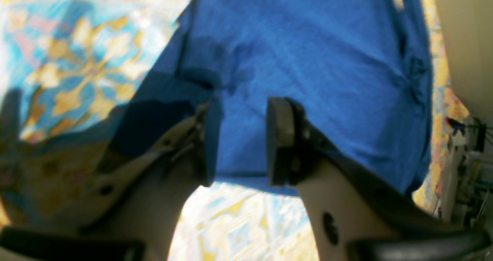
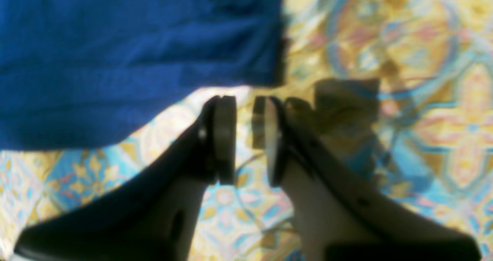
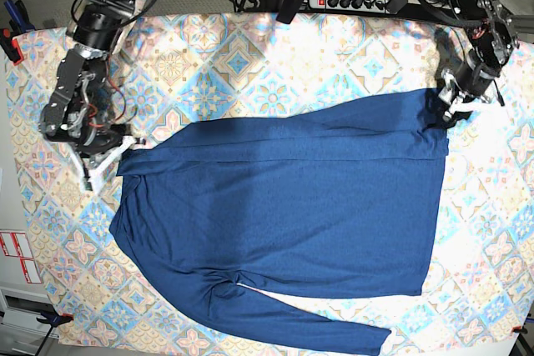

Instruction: Fold the T-shirt properly

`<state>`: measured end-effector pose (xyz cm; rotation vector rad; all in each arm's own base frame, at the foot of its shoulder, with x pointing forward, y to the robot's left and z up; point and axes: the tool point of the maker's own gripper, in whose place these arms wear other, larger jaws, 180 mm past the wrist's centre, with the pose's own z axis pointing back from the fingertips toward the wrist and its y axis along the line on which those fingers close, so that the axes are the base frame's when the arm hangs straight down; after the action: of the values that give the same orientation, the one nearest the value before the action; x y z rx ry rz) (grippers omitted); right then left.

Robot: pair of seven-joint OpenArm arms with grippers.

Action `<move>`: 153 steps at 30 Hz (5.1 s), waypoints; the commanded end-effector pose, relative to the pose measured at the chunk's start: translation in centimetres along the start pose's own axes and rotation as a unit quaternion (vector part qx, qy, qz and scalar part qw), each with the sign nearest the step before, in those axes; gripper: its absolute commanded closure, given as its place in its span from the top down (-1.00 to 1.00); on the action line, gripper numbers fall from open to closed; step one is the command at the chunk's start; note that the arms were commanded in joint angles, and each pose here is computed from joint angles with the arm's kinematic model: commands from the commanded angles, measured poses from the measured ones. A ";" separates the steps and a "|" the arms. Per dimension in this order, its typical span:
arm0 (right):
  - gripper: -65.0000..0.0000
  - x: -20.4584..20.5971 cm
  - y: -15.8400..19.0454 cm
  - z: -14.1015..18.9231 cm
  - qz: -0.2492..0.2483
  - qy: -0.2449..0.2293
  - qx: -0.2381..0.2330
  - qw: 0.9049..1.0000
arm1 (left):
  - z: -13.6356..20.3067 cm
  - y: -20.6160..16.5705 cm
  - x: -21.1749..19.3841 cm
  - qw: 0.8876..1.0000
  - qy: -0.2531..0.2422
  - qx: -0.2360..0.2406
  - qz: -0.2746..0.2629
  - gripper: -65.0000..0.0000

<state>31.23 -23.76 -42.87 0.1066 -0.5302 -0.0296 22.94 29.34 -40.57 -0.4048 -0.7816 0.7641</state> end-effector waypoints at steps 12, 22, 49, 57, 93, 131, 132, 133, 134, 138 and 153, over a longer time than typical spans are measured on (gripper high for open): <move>-0.60 2.0 -0.1 0.6 0.011 -0.027 -0.002 1.000 | -0.3 3.1 -1.5 0.999 0.022 0.031 0.029 -0.36; -0.60 2.1 0.0 0.5 0.012 -0.027 -0.001 1.000 | -0.1 4.2 -1.8 0.998 0.024 0.041 0.040 -0.28; -0.60 2.3 0.6 0.4 0.020 -0.027 0.004 0.999 | -3.3 3.0 -1.4 0.996 0.028 0.023 0.077 -0.21; -0.60 2.2 0.5 0.4 0.020 -0.026 0.003 0.999 | -3.2 3.0 0.3 0.997 0.005 0.019 0.081 -1.00; -0.26 2.6 2.5 -1.8 -0.029 0.002 0.066 0.997 | -6.1 -5.6 7.8 0.993 -0.060 -0.074 0.073 -1.00; -1.00 5.9 -2.3 1.0 -0.154 -0.087 0.071 0.982 | -6.3 -7.5 9.9 0.990 -0.082 -0.094 0.072 -1.00; -1.00 5.9 -2.3 0.9 -0.154 -0.087 0.072 0.982 | -6.4 -7.9 10.2 0.989 -0.085 -0.097 0.071 -1.00; -1.00 6.5 -2.2 1.0 -0.154 -0.092 0.074 0.981 | -6.4 -8.3 10.6 0.988 -0.088 -0.102 0.071 -1.00; -1.00 7.4 -2.1 1.2 -0.152 -0.101 0.075 0.980 | -6.5 -8.9 11.1 0.988 -0.091 -0.107 0.069 -1.00; -1.00 9.5 -1.6 1.1 -0.157 -0.119 0.087 0.977 | -6.8 -9.9 12.2 0.988 -0.100 -0.104 0.052 -1.00; -1.00 11.8 -0.3 -0.5 -0.182 -0.134 0.119 0.967 | -10.9 -11.1 12.7 0.990 -0.099 -0.083 0.053 -1.00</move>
<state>40.16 -23.85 -39.47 0.4407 -0.7055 -0.3500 40.97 30.15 -37.28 -0.5181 -0.9550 0.8663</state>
